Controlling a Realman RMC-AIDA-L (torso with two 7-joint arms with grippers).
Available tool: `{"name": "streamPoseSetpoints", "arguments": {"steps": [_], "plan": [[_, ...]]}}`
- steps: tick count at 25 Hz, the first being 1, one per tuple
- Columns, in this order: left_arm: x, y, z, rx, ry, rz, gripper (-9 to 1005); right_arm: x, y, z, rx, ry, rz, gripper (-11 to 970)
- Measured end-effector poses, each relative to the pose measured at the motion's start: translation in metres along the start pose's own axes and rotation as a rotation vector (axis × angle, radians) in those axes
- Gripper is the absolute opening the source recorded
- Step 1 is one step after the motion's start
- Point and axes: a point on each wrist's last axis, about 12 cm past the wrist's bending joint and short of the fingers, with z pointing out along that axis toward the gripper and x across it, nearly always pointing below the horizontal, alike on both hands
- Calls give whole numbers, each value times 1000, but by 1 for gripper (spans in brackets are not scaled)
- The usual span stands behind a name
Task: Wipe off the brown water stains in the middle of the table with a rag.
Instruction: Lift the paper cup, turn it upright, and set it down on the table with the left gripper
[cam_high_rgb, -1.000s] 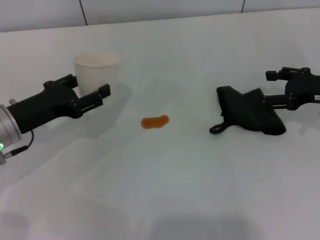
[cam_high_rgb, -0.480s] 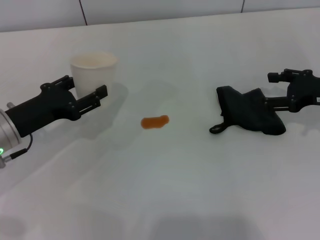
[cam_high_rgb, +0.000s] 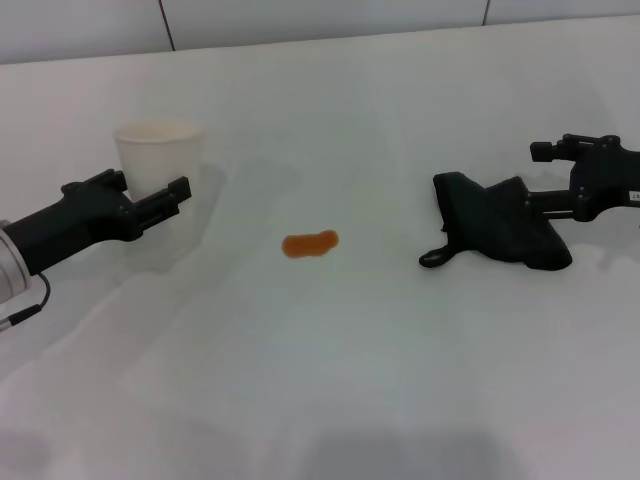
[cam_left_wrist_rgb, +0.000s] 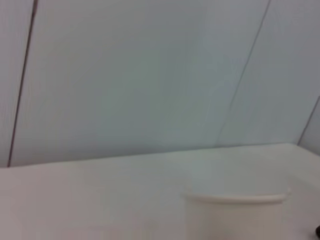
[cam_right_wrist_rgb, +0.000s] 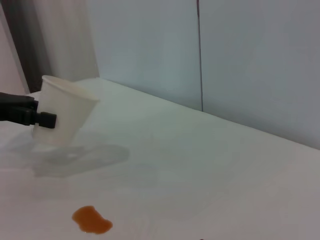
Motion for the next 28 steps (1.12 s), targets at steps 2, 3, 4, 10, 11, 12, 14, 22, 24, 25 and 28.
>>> {"name": "streamPoseSetpoints", "arguments": {"steps": [2, 3, 4, 10, 11, 12, 14, 22, 24, 25, 28], "plan": [[1, 0, 1, -3, 13, 2, 677, 0, 0, 0, -1, 0, 0, 857], [1, 0, 2, -2, 16, 4, 677, 0, 0, 1, -2, -1, 1, 857], [0, 0, 3, -1, 16, 3, 677, 0, 1, 1, -4, -3, 1, 857], [2, -2, 8, 5, 52, 16, 678, -1, 2, 5, -14, -9, 0, 857], [3, -2, 9, 6, 66, 19, 678, -1, 2, 5, -14, -9, 0, 857], [4, -2, 9, 6, 74, 21, 678, -1, 2, 5, -14, -9, -1, 858], [5, -3, 9, 8, 81, 23, 678, -1, 2, 5, -15, -9, -2, 858], [8, -2, 6, 11, 99, 17, 677, -1, 2, 5, -12, -8, -11, 857], [9, -2, 5, 6, 105, 21, 677, -1, 2, 5, -15, -10, -12, 857], [9, -1, 5, 3, 106, 23, 678, -1, 2, 5, -17, -11, -12, 857], [10, 1, 4, -8, 111, 30, 678, -2, 2, 5, -18, -13, -13, 857]]}}
